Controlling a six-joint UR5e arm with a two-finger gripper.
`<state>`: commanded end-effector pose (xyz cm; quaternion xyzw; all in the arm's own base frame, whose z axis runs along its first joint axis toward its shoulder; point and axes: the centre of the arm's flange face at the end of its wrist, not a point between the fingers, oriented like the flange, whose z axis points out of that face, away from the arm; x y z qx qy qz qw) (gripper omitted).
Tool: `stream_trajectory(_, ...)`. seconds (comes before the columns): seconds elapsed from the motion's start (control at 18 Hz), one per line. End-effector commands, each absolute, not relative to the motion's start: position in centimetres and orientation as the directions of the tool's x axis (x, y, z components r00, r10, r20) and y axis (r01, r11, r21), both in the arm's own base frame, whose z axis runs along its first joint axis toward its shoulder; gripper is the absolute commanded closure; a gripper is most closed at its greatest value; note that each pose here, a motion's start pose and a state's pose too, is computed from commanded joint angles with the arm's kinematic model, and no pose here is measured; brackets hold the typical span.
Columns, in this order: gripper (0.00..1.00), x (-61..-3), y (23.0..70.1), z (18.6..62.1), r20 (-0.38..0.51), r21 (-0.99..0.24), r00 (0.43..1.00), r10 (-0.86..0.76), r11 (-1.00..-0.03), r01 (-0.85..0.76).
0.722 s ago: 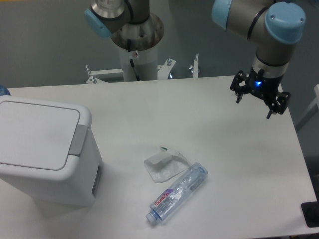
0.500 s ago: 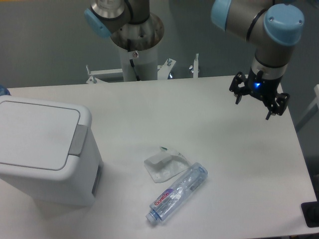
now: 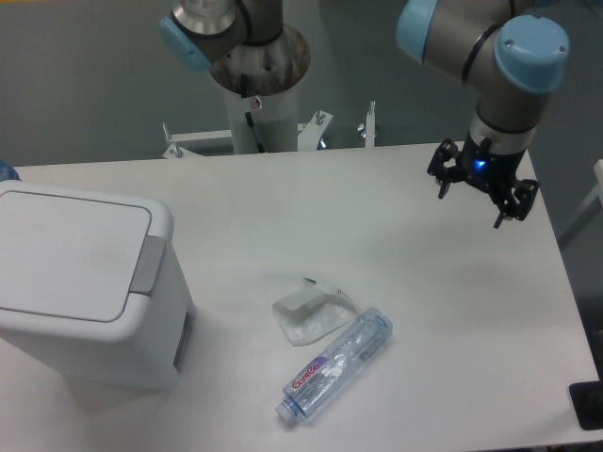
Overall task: Open the trash can
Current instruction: 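Move the open gripper across the table toward the trash can lid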
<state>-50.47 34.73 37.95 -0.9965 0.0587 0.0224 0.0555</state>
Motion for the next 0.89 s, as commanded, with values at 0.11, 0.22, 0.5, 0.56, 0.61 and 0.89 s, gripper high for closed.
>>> stream_trajectory(0.11,0.00,-50.1,35.4,38.1,-0.040,-0.122,0.999,-0.010,-0.992,-0.015)
stream_trajectory(0.22,0.00,-49.9,36.0,38.4,-0.013,-0.170,0.998,0.065,-0.983,0.062)
stream_trajectory(0.5,0.00,-48.9,37.8,41.0,0.112,-0.382,0.973,0.201,-0.895,0.229)
stream_trajectory(0.56,0.00,-48.7,38.0,41.7,0.133,-0.398,0.961,0.241,-0.875,0.275)
stream_trajectory(0.61,0.00,-48.5,38.4,42.9,0.146,-0.415,0.951,0.271,-0.856,0.308)
stream_trajectory(0.89,0.00,-46.7,41.4,45.7,0.304,-0.499,0.898,0.318,-0.750,0.434)
